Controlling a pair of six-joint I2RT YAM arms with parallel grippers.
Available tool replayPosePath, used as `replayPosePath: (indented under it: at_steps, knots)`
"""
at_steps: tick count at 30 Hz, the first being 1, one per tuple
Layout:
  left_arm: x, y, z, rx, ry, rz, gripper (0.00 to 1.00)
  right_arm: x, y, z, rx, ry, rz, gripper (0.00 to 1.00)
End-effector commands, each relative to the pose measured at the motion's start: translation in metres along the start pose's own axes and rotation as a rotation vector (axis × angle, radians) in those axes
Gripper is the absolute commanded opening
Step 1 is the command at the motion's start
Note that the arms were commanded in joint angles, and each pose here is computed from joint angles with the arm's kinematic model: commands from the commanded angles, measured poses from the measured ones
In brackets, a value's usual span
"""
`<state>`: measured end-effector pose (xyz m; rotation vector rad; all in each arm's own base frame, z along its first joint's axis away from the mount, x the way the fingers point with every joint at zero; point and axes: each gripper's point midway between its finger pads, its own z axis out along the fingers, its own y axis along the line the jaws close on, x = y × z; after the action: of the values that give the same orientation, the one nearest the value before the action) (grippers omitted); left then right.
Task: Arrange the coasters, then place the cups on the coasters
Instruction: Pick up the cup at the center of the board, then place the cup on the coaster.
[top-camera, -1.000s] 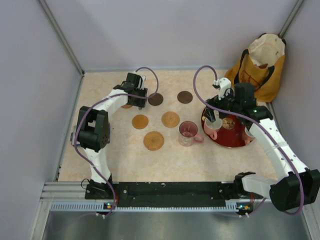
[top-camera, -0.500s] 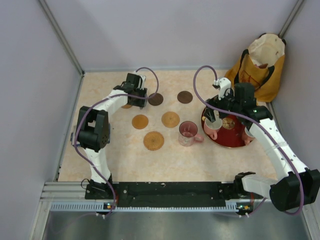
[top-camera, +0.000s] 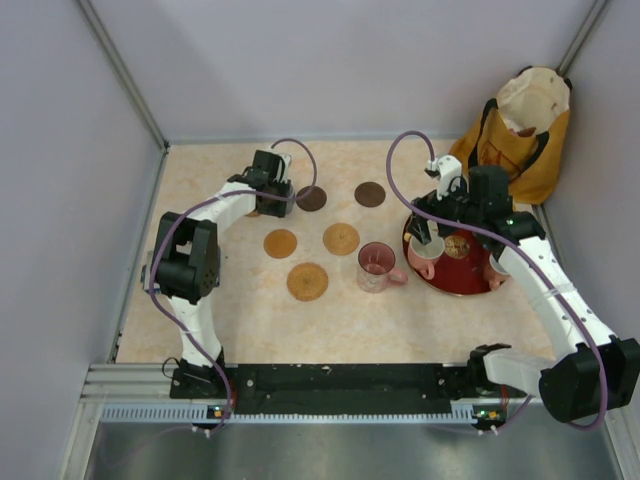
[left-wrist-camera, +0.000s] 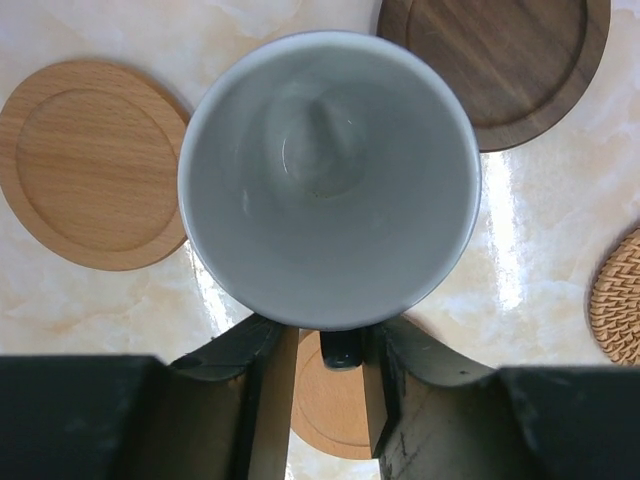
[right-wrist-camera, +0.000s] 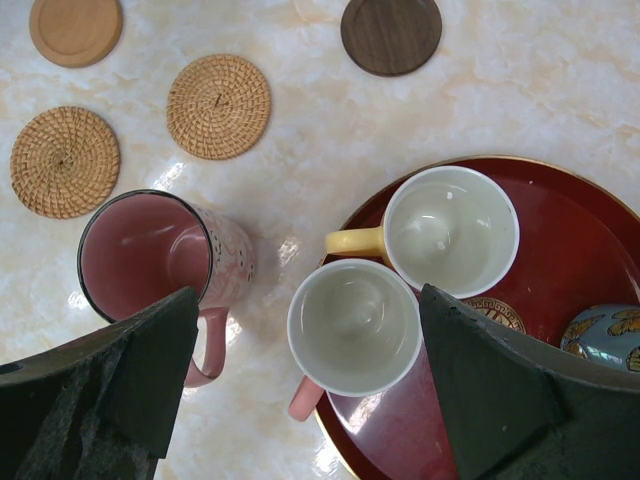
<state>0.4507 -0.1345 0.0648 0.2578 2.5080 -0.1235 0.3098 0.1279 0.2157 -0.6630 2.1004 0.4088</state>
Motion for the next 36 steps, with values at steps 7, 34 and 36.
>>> replayPosePath:
  at_steps: [7,34,36]
  knots:
    - [-0.015,0.0,-0.008,-0.011,-0.076,-0.003,0.07,-0.007,-0.003,0.003,0.004,-0.029,-0.021,0.9]
    - [-0.086,0.083,-0.083,-0.113,-0.317,-0.141,0.0,-0.005,-0.003,0.004,0.0,-0.024,-0.028,0.9]
    - [-0.08,0.09,-0.078,-0.111,-0.301,-0.16,0.0,-0.004,-0.003,0.005,0.0,-0.022,-0.026,0.9]
